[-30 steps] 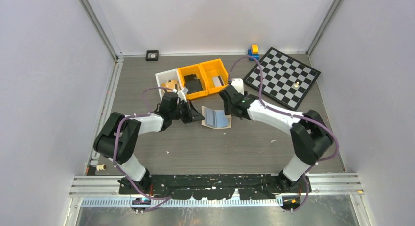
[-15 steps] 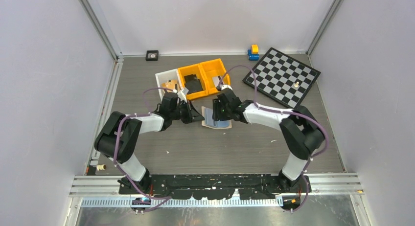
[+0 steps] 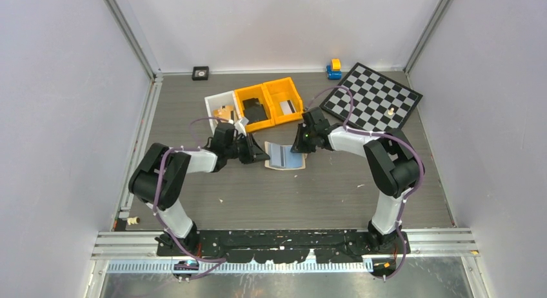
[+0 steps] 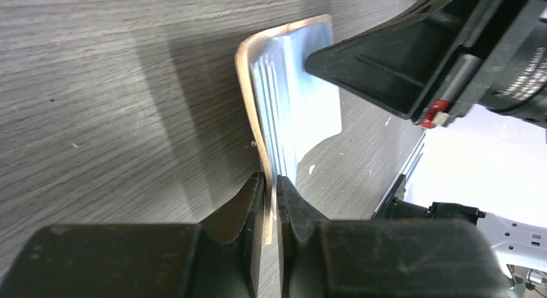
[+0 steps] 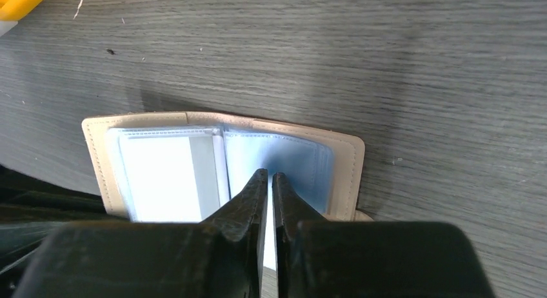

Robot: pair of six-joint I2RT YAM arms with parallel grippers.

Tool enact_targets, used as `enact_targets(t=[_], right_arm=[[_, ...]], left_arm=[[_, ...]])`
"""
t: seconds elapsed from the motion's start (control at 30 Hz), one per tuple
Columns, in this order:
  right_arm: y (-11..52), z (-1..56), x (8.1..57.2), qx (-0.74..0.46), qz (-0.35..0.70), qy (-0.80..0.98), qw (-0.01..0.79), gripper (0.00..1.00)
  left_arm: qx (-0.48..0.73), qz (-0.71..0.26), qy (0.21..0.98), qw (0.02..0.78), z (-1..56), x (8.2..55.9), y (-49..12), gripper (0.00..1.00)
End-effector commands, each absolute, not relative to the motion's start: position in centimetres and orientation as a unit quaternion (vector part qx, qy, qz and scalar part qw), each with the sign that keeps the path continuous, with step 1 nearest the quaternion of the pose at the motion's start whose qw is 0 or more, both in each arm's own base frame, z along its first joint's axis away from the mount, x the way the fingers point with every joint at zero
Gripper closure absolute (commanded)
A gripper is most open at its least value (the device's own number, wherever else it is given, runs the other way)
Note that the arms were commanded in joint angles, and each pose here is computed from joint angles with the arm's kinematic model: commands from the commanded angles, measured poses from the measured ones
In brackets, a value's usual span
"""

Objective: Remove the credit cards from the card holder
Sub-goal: Pick up the card holder from the center of the board.

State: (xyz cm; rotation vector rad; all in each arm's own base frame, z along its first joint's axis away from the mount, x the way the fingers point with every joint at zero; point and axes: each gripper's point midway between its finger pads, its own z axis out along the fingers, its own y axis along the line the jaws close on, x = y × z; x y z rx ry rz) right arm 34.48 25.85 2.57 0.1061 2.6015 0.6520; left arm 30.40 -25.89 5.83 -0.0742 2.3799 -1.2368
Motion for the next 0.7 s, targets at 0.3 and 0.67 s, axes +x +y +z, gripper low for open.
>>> enact_targets(t=[0.3, 0.67], right_arm=[[26.4, 0.9, 33.1, 0.036, 0.236, 0.954, 0.183, 0.92], [26.2, 3.0, 33.2, 0.035, 0.246, 0.946, 0.209, 0.92]], left_arm=[[-0.026, -0.526, 0.826, 0.199, 5.7, 31.2, -28.4, 0.65], [-0.031, -0.53, 0.822, 0.204, 5.7, 31.5, -28.2, 0.73]])
